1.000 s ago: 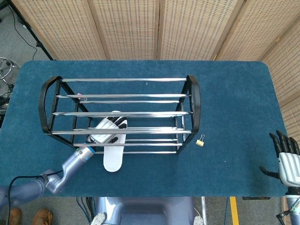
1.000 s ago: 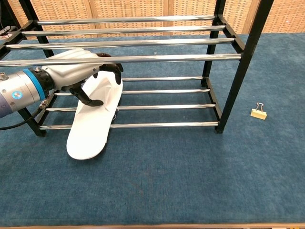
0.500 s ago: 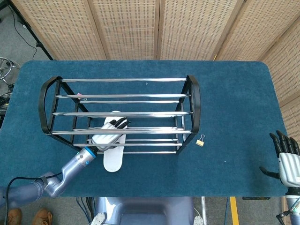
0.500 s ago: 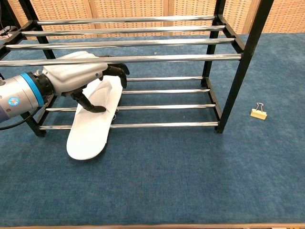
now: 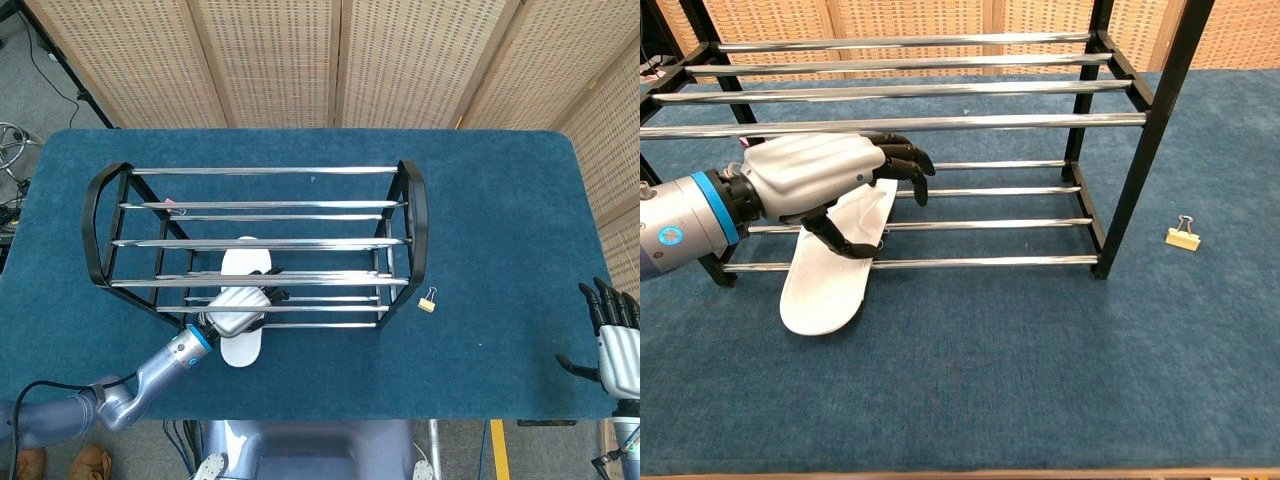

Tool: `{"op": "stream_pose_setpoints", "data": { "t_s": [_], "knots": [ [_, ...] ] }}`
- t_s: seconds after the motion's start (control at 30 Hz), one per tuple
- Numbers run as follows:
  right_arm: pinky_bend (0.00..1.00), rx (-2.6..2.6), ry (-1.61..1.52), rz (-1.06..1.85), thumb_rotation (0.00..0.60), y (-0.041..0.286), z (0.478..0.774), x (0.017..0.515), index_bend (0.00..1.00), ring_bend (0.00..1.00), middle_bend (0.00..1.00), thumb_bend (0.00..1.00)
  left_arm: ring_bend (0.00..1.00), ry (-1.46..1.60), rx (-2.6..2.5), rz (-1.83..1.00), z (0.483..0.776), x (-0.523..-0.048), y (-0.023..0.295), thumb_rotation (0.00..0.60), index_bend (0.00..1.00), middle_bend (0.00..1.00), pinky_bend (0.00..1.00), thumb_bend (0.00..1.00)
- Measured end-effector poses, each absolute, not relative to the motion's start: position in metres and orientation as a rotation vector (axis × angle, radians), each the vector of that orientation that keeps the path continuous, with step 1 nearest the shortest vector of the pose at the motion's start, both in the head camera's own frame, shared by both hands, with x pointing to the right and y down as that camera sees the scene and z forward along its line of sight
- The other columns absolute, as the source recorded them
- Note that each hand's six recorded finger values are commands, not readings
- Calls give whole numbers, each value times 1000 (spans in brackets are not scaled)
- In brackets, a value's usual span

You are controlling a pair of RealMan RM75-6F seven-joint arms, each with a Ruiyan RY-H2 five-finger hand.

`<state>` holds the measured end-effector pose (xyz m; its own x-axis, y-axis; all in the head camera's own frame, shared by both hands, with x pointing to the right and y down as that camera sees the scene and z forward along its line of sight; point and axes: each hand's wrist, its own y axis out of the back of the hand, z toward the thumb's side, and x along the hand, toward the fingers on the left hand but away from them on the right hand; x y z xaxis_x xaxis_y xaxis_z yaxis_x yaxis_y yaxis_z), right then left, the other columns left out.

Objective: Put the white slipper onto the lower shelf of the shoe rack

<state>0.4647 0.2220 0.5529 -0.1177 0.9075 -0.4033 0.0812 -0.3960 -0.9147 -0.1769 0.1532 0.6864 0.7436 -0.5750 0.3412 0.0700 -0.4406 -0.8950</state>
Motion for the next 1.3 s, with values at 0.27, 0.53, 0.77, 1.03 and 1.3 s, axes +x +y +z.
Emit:
{"op": "stream_pose_setpoints", "data": {
  "t_s": [0.27,0.53,0.77,1.03,1.3],
  "knots": [
    [0,-1486,-1135,1584,600,222,551,466,0,0,0,0,128,370,-1933,-713,677,-165,167,600,349,198,376,195],
    [0,-1487,-1136,1581,600,222,550,465,0,0,0,0,129,342,-1981,-616,659,-154,190,600,349,198,376,195],
    [0,-1488,-1134,1579,600,222,550,465,0,0,0,0,128,306,-2019,-546,642,-162,213,600,349,198,376,192],
    [0,-1488,-1136,1576,600,223,549,464,0,0,0,0,125,334,-2021,-555,630,-201,231,600,349,198,376,188],
    [0,-1491,-1129,1572,600,224,549,462,0,0,0,0,125,368,-2044,-598,621,-263,256,600,349,198,376,184]
  ]
}}
